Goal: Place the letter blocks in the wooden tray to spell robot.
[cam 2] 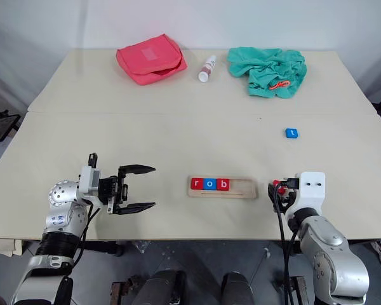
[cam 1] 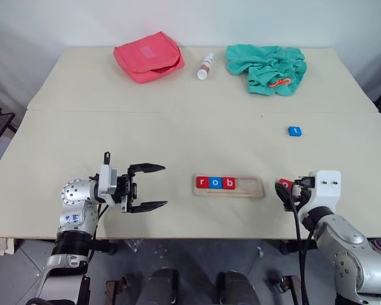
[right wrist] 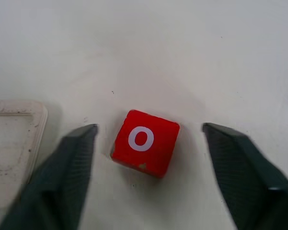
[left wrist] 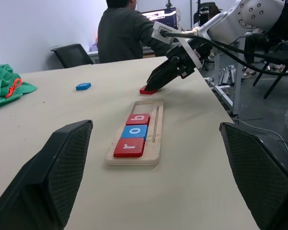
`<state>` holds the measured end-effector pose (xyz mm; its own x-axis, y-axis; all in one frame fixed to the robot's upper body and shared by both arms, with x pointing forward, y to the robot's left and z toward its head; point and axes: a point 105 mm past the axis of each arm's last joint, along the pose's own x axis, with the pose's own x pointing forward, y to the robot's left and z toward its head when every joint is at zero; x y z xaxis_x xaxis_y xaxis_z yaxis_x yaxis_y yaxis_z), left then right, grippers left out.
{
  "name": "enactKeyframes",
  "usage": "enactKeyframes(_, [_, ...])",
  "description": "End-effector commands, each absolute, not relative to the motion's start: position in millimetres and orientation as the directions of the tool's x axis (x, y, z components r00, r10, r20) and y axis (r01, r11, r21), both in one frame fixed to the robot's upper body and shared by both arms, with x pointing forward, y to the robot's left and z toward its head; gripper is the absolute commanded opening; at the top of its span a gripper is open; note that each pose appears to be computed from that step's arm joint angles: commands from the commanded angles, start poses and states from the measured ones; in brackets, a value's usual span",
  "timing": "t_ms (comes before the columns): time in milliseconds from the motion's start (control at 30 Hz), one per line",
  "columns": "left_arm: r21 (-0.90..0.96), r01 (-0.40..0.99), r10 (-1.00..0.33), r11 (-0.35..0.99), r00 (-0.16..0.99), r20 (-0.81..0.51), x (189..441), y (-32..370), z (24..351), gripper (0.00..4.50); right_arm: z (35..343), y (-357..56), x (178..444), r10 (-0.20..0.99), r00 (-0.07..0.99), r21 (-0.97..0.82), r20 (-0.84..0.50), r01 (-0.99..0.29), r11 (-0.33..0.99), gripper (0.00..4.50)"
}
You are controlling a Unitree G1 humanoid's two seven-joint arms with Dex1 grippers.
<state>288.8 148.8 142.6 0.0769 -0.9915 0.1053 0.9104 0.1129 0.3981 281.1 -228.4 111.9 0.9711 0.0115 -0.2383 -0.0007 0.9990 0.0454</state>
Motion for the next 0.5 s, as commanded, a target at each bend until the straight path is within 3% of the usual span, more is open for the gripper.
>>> enactKeyframes(33, [0.416,0.904,-0.992,0.094,0.051,0.113,285.7,151.1,147.1,4.50,130.9,-228.6,276.7,0.043,0.986,0.031,-0.163,-0.038,0.999,4.46])
enactKeyframes(133, [0.417,0.904,-0.992,0.096,0.052,0.117,285.4,150.8,147.0,4.50,135.2,-229.8,274.4,0.096,0.982,0.007,-0.161,-0.096,0.995,4.46])
enactKeyframes(267, [0.420,0.902,-0.991,0.098,0.052,0.119,285.9,149.5,146.8,4.50,141.0,-230.4,273.4,0.242,0.949,-0.097,-0.203,-0.265,0.959,4.46])
enactKeyframes(500, [0.427,0.898,-0.990,0.106,0.055,0.131,286.8,145.8,146.5,4.50,149.6,-248.2,282.8,0.446,0.791,-0.282,-0.418,-0.580,0.764,4.46])
